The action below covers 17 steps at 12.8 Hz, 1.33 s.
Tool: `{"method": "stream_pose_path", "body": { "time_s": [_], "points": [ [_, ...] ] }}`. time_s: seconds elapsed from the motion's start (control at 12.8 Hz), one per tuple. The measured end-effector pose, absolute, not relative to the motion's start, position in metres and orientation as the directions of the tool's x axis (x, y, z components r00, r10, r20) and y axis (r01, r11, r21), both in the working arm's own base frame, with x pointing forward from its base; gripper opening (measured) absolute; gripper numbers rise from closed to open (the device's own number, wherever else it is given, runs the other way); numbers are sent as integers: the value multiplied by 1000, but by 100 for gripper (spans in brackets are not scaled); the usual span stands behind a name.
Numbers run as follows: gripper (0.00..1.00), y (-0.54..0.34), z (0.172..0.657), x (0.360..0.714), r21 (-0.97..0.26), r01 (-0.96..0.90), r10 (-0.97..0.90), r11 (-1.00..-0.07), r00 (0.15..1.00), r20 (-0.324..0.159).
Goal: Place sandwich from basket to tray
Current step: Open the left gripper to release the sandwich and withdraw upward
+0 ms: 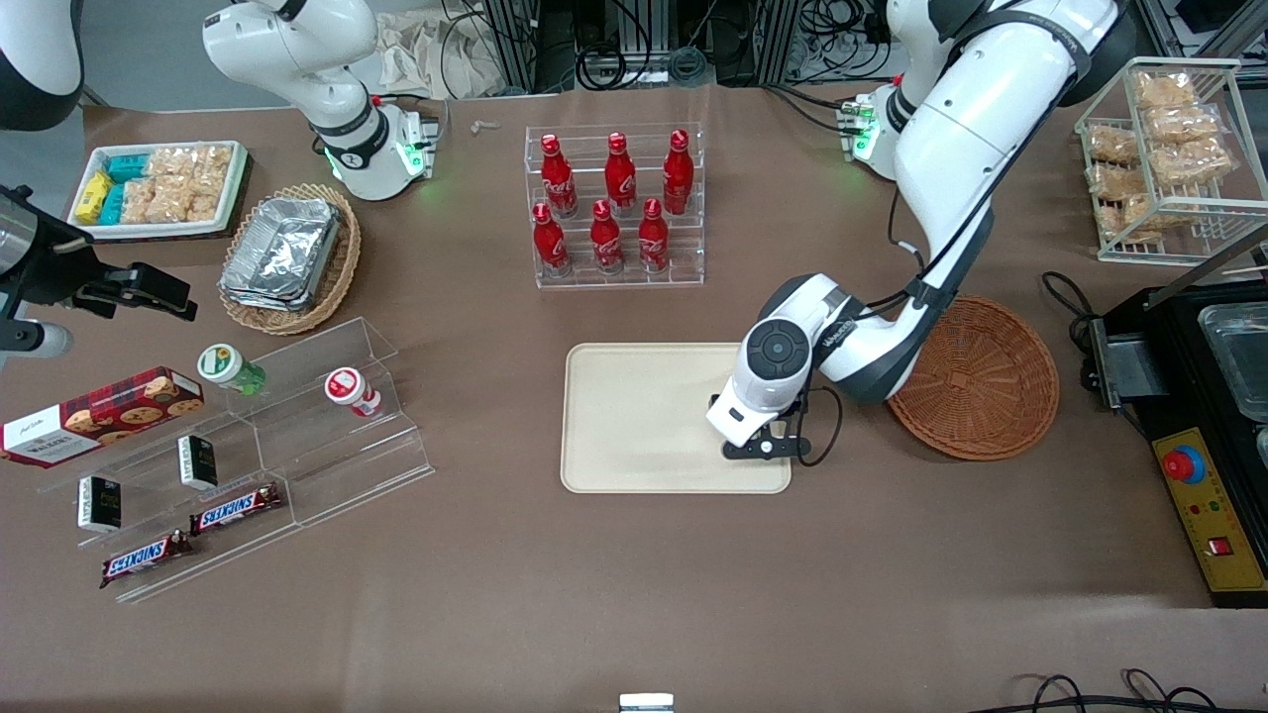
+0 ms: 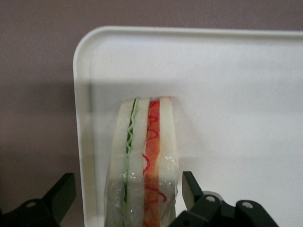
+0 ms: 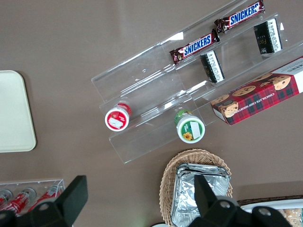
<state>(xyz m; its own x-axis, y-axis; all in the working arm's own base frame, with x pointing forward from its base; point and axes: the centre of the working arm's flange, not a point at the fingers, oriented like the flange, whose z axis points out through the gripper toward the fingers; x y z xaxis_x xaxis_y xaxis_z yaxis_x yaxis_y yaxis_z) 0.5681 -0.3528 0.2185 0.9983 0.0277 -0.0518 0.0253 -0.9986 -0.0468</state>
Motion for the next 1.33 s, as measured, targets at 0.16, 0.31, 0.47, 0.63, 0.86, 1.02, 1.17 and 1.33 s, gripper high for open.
{"method": "stream_pose_path", "body": {
  "time_s": [0.16, 0.31, 0.47, 0.63, 0.86, 1.02, 1.17, 1.33],
  "points": [
    [100, -347, 248, 574, -93, 31, 36, -995, 998, -55],
    [100, -329, 293, 581, -138, 43, 51, -990, 997, -56],
    [100, -305, 345, 591, -96, 49, 54, -994, 997, -49],
    [100, -276, 396, 594, -77, 57, 60, -995, 998, -38],
    [100, -211, 461, 597, -47, 41, 43, -998, 998, -39],
    [100, -156, 495, 592, -40, 2, 4, -999, 999, -45],
    [100, -105, 515, 577, -32, -59, -57, -998, 997, -43],
    [100, -55, 523, 561, -16, -122, -121, -992, 992, -46]
  ]
}}
